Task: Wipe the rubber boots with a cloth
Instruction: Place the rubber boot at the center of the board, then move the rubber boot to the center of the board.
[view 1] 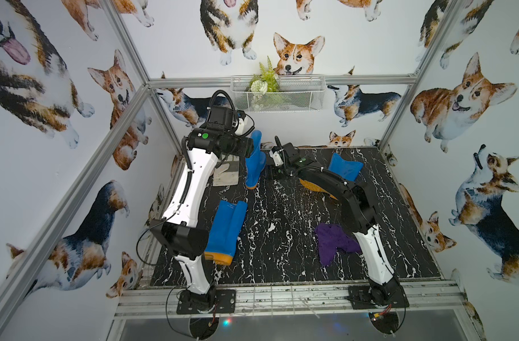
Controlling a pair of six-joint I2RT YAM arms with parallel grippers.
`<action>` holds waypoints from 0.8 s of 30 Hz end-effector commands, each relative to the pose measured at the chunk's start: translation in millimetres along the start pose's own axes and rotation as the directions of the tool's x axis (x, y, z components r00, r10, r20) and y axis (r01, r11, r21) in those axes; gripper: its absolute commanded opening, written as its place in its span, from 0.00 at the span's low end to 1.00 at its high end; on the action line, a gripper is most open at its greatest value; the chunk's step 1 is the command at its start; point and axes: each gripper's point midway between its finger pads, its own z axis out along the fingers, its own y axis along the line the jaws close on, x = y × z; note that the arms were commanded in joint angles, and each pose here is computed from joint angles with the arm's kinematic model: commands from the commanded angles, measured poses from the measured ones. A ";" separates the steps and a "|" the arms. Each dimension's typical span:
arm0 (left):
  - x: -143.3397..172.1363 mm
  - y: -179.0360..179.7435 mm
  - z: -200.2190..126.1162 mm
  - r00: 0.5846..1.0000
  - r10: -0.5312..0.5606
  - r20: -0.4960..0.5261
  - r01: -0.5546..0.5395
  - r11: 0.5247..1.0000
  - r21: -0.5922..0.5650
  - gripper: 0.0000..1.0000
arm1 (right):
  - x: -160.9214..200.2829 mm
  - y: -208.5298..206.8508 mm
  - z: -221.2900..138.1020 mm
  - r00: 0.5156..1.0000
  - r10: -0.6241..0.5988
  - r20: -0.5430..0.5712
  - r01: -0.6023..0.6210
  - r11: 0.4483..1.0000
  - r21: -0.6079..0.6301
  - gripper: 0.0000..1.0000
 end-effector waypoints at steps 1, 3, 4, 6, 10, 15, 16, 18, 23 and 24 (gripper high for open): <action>20.9 20.1 -11.9 0.998 -0.034 0.047 0.039 0.992 -0.118 0.71 | -9.2 7.4 -16.3 0.998 0.010 0.057 -0.009 1.000 -0.010 0.75; 53.9 25.1 -9.1 0.997 -0.069 0.037 0.074 0.988 -0.137 0.72 | -6.3 8.1 -22.7 0.998 0.017 0.056 -0.016 1.000 -0.014 0.75; 73.1 27.0 -4.3 0.995 -0.096 0.022 0.098 0.986 -0.138 0.72 | -3.9 9.2 -25.1 0.998 0.021 0.051 -0.020 1.000 -0.021 0.75; 107.7 26.2 5.1 0.990 -0.141 -0.014 0.138 0.982 -0.128 0.72 | 1.5 11.4 -28.8 0.999 0.029 0.038 -0.028 0.999 -0.034 0.76; 170.7 17.8 32.7 0.976 -0.202 -0.088 0.194 0.977 -0.084 0.72 | 19.0 7.7 -41.1 0.999 0.047 0.012 -0.046 0.999 -0.025 0.76; 212.3 12.4 65.9 0.955 -0.231 -0.185 0.224 0.973 -0.058 0.72 | 55.8 -7.8 -60.6 0.996 0.082 -0.025 -0.082 0.996 0.017 0.77; 218.2 11.6 72.5 0.950 -0.235 -0.204 0.229 0.972 -0.054 0.72 | 65.0 -12.0 -65.2 0.995 0.092 -0.032 -0.091 0.995 0.029 0.77; 228.4 15.4 83.4 0.944 -0.241 -0.227 0.230 0.970 -0.077 0.71 | 83.8 -19.9 -73.1 0.993 0.110 -0.050 -0.108 0.993 0.048 0.77; 248.6 27.9 106.6 0.923 -0.250 -0.292 0.213 0.965 -0.152 0.69 | 129.1 -39.3 -95.3 0.987 0.138 -0.083 -0.130 0.987 0.097 0.78; 252.7 30.2 111.5 0.919 -0.255 -0.301 0.212 0.963 -0.170 0.68 | 137.5 -43.8 -101.0 0.986 0.142 -0.086 -0.132 0.985 0.112 0.78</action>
